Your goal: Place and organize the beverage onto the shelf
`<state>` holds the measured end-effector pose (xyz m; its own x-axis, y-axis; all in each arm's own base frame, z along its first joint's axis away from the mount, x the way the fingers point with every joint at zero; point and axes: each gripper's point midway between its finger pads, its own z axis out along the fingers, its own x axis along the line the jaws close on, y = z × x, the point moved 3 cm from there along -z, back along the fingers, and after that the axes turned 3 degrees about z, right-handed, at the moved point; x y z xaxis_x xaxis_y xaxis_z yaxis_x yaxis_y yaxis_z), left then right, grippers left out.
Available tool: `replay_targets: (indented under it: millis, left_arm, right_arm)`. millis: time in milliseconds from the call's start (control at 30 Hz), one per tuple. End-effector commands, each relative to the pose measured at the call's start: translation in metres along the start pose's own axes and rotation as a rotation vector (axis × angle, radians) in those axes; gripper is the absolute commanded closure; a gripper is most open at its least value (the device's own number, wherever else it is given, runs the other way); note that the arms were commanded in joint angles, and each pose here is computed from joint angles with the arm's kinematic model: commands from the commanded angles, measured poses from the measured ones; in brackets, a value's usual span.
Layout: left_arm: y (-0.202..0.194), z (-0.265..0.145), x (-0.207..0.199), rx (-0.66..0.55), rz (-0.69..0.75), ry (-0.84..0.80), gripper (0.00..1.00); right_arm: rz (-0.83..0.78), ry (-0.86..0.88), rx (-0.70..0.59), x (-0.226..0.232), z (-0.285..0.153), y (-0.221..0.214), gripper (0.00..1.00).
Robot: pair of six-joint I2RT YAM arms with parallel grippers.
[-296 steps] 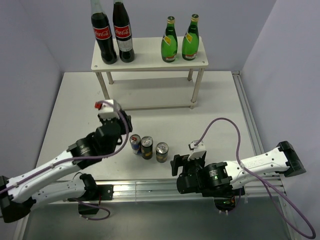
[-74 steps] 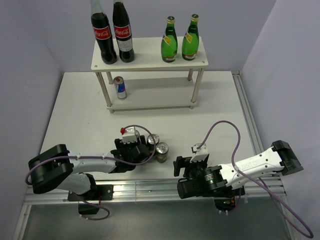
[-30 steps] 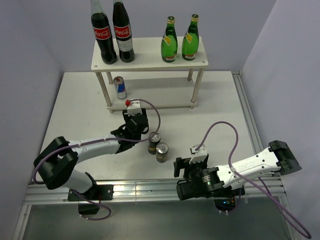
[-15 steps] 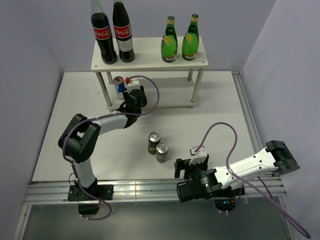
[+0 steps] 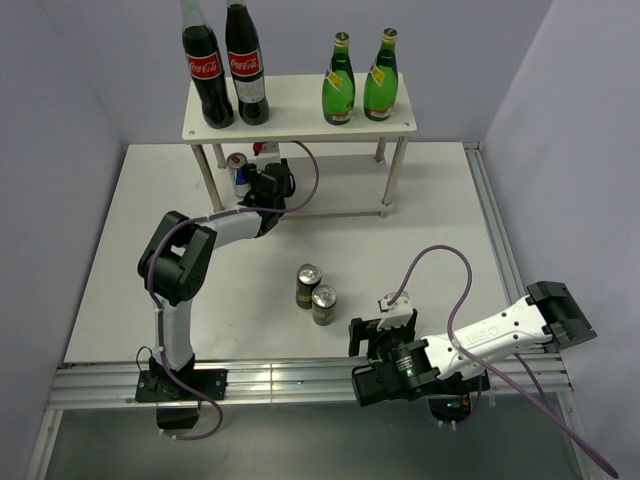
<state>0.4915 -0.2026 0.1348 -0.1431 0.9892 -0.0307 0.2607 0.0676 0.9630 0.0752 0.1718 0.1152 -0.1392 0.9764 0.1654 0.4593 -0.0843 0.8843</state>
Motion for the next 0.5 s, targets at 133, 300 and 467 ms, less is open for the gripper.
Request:
replay_targets:
  millis: [133,300,467]
  left_arm:
    - [0.042,0.003,-0.006,-0.094,-0.074,-0.008,0.73]
    - [0.037,0.001,-0.004,-0.079,-0.068,-0.007,0.47]
    - [0.034,-0.001,-0.002,-0.074,-0.069,-0.01,0.28]
  right_arm:
    - [0.057,0.023,-0.06,0.011,-0.004,0.016,0.01]
    - [0.056,0.022,-0.064,0.011,-0.004,0.016,0.01]
    - [0.052,0.018,-0.065,0.011,-0.004,0.016,0.01]
